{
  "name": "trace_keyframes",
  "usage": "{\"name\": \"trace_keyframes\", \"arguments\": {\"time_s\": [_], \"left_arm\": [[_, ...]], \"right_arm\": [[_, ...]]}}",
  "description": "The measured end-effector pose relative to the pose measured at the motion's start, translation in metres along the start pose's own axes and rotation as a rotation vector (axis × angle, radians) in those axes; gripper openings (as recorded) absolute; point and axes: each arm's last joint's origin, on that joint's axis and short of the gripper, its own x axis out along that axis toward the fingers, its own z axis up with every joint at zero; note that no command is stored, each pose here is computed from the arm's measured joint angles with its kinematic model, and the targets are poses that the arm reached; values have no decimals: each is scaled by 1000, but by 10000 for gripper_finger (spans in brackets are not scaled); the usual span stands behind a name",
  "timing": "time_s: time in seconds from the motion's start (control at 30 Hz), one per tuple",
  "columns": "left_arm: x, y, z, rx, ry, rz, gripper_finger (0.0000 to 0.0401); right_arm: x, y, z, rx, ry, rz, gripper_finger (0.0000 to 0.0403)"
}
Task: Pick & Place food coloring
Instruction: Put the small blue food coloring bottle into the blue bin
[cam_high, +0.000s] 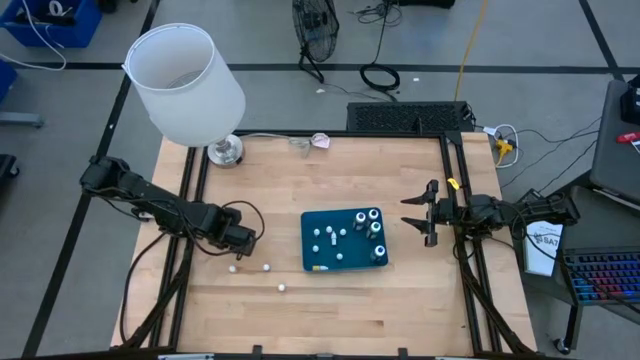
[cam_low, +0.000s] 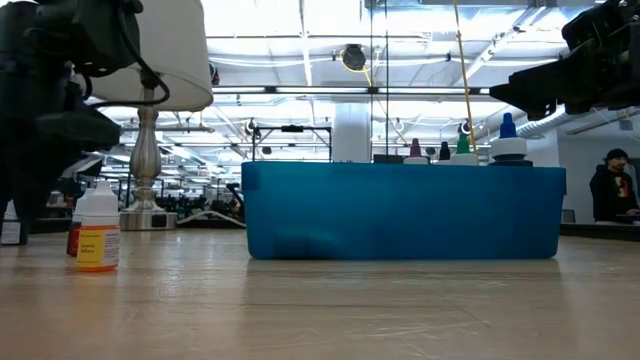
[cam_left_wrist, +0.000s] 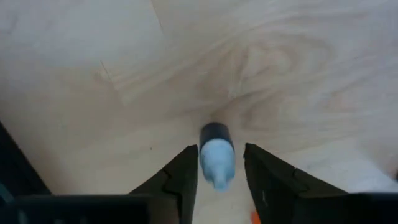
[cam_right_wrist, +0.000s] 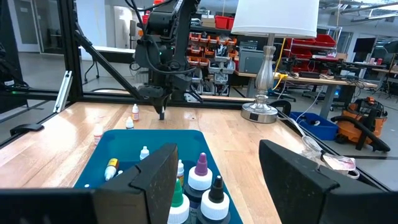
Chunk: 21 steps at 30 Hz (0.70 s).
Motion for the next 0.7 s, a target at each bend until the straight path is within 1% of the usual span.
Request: {"name": "trace_keyframes", "arguments": {"time_s": [0.17, 0.33, 0.5, 0.7], "left_arm": [[0, 0, -1, 1, 29, -1, 166], [0, 0, 0, 2, 17, 0, 183], [0, 0, 0, 6, -3, 0, 176], [0, 0, 0, 6, 0, 1, 147]], "right_arm": [[0, 0, 0, 0, 0, 0, 212], [0, 0, 0, 0, 0, 0, 212], [0, 0, 0, 0, 0, 1, 212], [0, 0, 0, 0, 0, 0, 213]]}}
